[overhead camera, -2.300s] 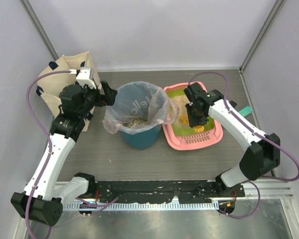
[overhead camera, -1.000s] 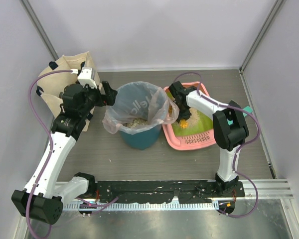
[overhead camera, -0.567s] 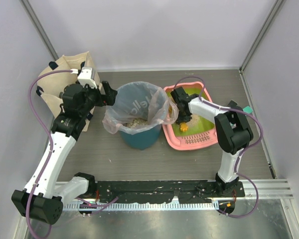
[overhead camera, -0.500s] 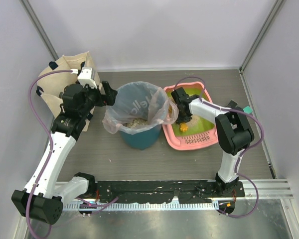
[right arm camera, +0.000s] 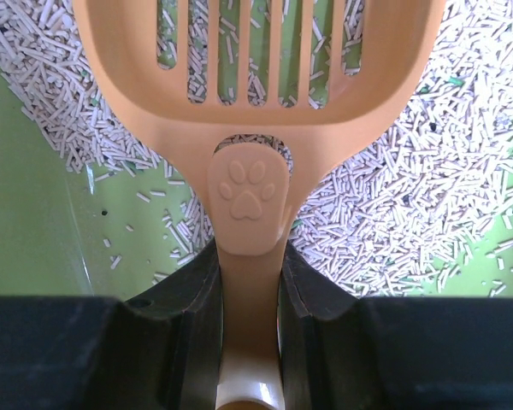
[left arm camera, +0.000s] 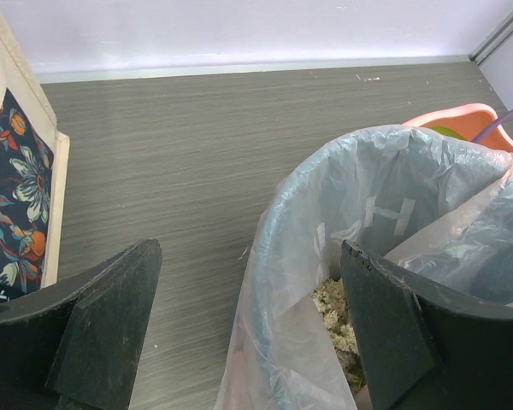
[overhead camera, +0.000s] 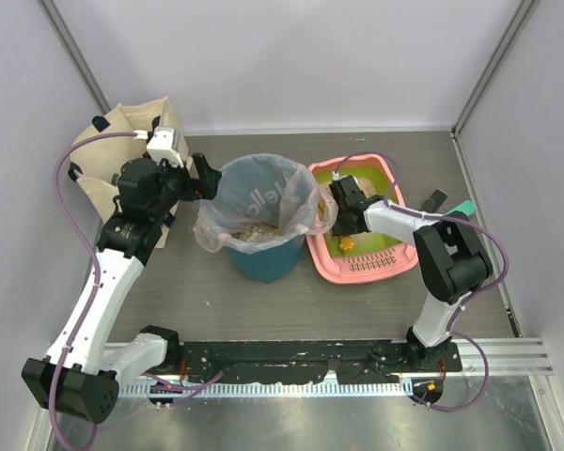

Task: Clean the litter box

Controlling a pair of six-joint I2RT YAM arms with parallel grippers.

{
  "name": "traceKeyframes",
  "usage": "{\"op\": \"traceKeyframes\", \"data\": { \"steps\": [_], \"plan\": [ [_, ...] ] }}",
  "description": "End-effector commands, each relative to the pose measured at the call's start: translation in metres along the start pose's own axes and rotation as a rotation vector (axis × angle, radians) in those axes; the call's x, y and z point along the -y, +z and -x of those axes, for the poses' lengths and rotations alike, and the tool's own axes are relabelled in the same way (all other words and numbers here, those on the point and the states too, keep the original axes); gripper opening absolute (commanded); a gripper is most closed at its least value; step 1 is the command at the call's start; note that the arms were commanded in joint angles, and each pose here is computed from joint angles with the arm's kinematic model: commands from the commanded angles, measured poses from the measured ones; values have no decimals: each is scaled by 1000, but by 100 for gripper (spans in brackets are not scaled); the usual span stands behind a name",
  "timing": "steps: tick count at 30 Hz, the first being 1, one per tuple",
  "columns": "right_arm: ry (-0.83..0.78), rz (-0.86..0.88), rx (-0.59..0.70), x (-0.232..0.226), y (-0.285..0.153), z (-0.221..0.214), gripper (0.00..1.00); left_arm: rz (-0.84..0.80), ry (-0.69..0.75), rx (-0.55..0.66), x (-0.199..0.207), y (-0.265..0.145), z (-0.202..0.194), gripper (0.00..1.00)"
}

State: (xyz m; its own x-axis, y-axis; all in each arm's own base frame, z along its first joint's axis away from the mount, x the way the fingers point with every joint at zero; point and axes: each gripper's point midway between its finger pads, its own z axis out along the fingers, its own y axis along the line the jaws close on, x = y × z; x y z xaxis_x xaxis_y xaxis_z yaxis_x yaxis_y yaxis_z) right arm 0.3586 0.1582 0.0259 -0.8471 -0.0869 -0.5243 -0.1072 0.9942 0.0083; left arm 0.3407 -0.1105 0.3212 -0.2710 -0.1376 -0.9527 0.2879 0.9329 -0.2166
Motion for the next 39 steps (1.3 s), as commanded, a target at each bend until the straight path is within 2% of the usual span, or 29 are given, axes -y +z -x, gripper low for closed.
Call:
{"op": "traceKeyframes", "data": {
  "steps": [1,15,20,39],
  "plan": [
    [54,27,172,-4,-9,36,1,-26,22,40,5,2,9,89],
    [39,-9,239,6,-1,29,1,-25,26,34,4,3,7,89],
    [48,11,328,5,-7,39,1,-26,26,30,4,4,6,89],
    [23,-3,416,8,-34,55,1,-25,28,34,4,3,6,89]
  ]
}}
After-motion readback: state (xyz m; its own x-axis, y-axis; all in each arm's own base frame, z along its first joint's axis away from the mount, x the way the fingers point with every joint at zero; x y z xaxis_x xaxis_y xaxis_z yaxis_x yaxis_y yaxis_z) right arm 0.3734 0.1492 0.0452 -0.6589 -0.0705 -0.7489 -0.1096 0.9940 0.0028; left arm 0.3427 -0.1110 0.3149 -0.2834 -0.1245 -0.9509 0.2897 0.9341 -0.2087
